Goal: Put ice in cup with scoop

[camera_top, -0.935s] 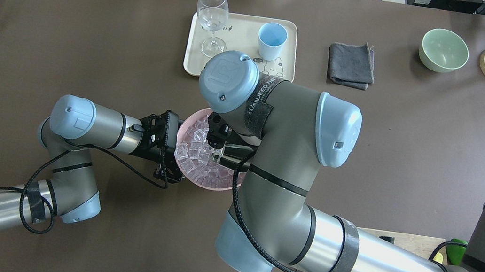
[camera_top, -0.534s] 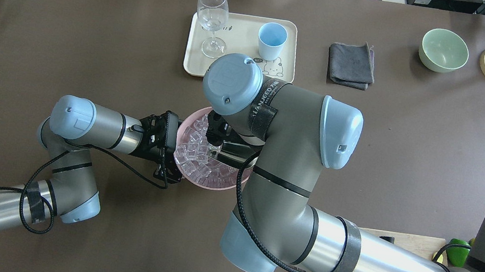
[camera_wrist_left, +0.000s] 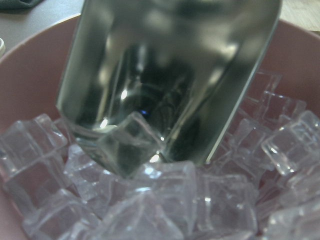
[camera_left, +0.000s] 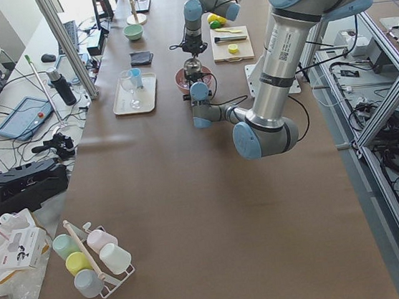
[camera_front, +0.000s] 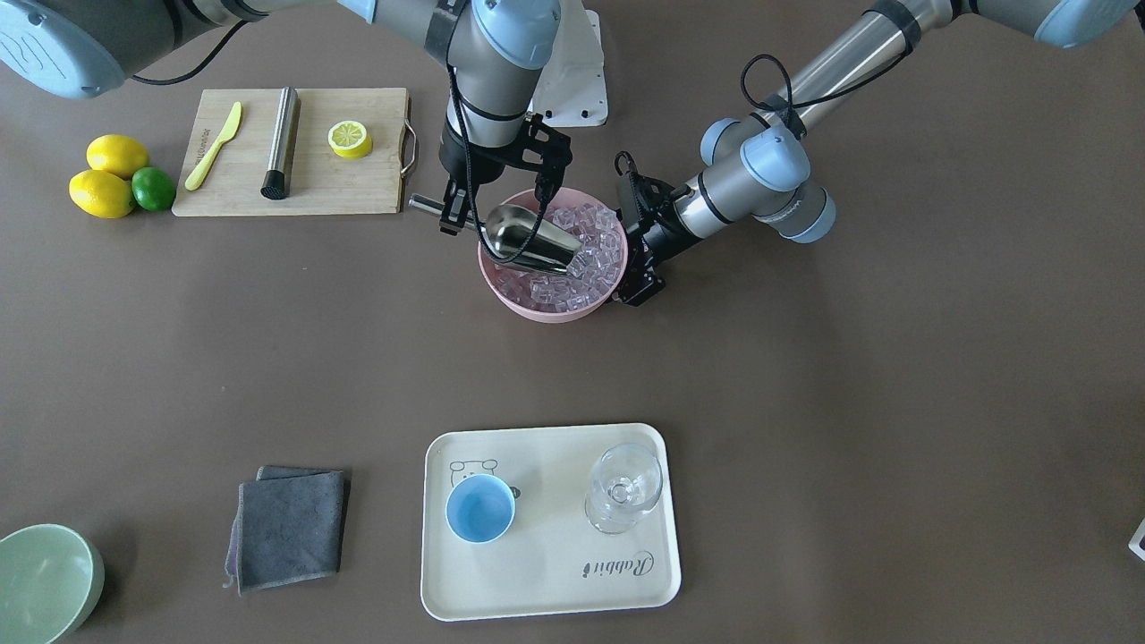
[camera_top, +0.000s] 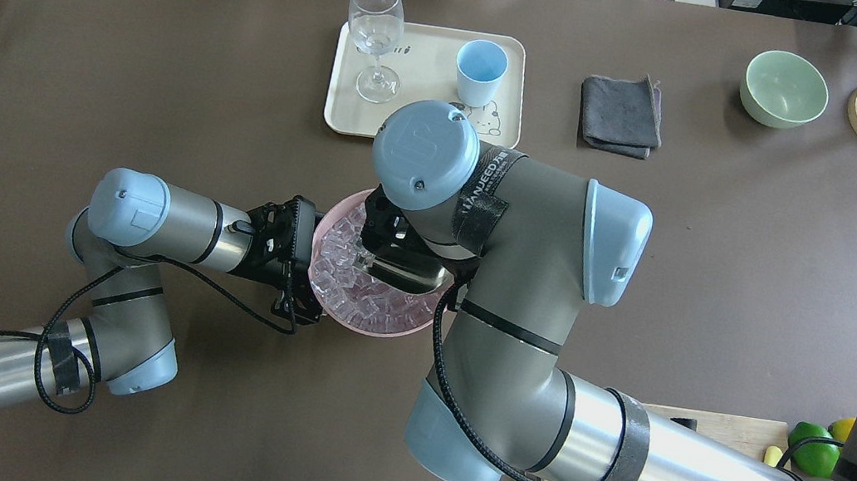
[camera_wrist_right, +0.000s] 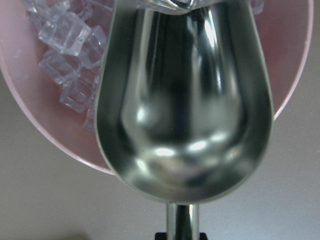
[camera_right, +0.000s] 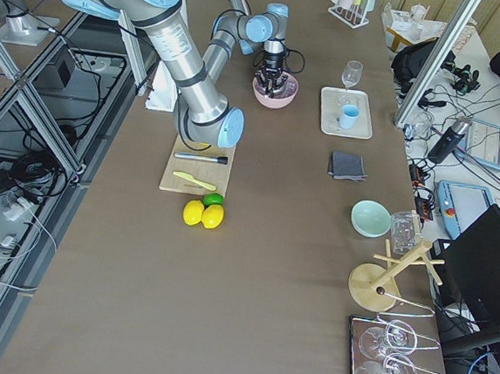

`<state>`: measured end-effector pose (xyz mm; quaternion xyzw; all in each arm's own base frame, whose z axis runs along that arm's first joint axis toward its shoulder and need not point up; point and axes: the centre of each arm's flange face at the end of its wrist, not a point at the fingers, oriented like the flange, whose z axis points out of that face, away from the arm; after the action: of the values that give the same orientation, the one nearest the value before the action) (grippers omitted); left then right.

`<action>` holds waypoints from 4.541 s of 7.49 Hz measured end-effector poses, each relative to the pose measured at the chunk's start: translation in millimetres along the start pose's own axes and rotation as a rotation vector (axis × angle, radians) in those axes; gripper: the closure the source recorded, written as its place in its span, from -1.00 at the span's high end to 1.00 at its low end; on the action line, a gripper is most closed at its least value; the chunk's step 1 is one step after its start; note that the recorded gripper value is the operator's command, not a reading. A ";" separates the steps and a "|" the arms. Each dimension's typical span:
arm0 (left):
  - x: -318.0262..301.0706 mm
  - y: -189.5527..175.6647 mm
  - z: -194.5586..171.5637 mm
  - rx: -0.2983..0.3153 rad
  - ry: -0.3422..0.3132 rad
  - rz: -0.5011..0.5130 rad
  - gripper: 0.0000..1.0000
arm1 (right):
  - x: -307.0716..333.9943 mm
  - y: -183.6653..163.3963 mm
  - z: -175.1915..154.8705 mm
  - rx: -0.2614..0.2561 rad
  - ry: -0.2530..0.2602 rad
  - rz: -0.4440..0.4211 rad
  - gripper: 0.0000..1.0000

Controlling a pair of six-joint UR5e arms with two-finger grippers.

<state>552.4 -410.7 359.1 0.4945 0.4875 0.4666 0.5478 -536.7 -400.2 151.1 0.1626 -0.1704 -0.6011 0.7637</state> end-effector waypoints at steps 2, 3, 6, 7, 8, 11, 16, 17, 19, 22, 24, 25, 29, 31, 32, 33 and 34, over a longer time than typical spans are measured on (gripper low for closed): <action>0.0 0.0 0.0 0.000 0.000 0.000 0.96 | -0.1 0.1 1.8 0.037 0.003 0.023 -1.00; 0.0 0.1 -0.1 0.000 0.000 0.000 0.96 | -0.1 0.1 1.8 0.059 0.006 0.038 -1.00; 1.6 7.6 -11.2 0.000 0.004 0.003 0.96 | -0.4 3.9 5.5 0.108 0.011 0.069 -1.00; 3.4 11.7 -17.7 0.000 0.005 0.004 0.96 | -1.3 7.3 4.9 0.122 0.011 0.075 -1.00; 4.8 14.0 -21.3 0.000 0.005 0.004 0.96 | -2.6 11.4 3.0 0.137 0.011 0.080 -1.00; 5.5 15.0 -23.0 -0.001 0.005 0.004 0.96 | -5.9 20.7 -0.9 0.208 0.010 0.095 -1.00; 6.0 15.1 -20.8 -0.009 0.004 0.001 0.96 | -15.7 61.1 -14.4 0.348 0.011 0.126 -1.00; 5.7 15.7 -20.2 -0.014 0.005 -0.002 0.96 | -16.9 71.4 -18.2 0.378 0.009 0.156 -1.00; -0.3 17.7 -21.8 -0.040 0.004 -0.015 0.96 | -5.1 89.9 -33.8 0.471 0.017 0.233 -1.00; -26.7 23.9 -57.6 -0.172 -0.012 -0.092 0.96 | -0.6 90.8 -57.9 0.651 0.000 0.322 -1.00; -39.1 26.9 -86.3 -0.239 -0.046 -0.137 0.96 | -0.8 90.5 -68.4 0.736 -0.007 0.354 -1.00; -43.4 29.2 -91.8 -0.260 -0.054 -0.152 0.96 | -0.1 90.3 -72.5 0.770 0.001 0.360 -1.00; -54.2 34.4 -103.0 -0.290 -0.055 -0.181 0.96 | 5.5 88.8 -86.1 0.901 0.049 0.394 -1.00; -55.0 33.5 -106.3 -0.290 -0.053 -0.185 0.96 | 8.3 85.2 -79.2 0.884 0.052 0.402 -1.00; -54.7 32.7 -106.8 -0.288 -0.053 -0.184 0.96 | 10.3 81.4 -69.5 0.827 0.047 0.410 -1.00; -54.6 32.4 -107.1 -0.288 -0.053 -0.184 0.96 | 10.5 77.7 -60.2 0.743 0.025 0.411 -1.00; -54.3 32.2 -107.0 -0.287 -0.052 -0.184 0.96 | 8.3 76.6 -51.3 0.633 -0.021 0.407 -1.00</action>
<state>440.0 -452.9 391.2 0.3764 0.4445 0.4665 0.6656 -445.4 -388.8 140.8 0.3473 -0.3844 -0.3559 0.7777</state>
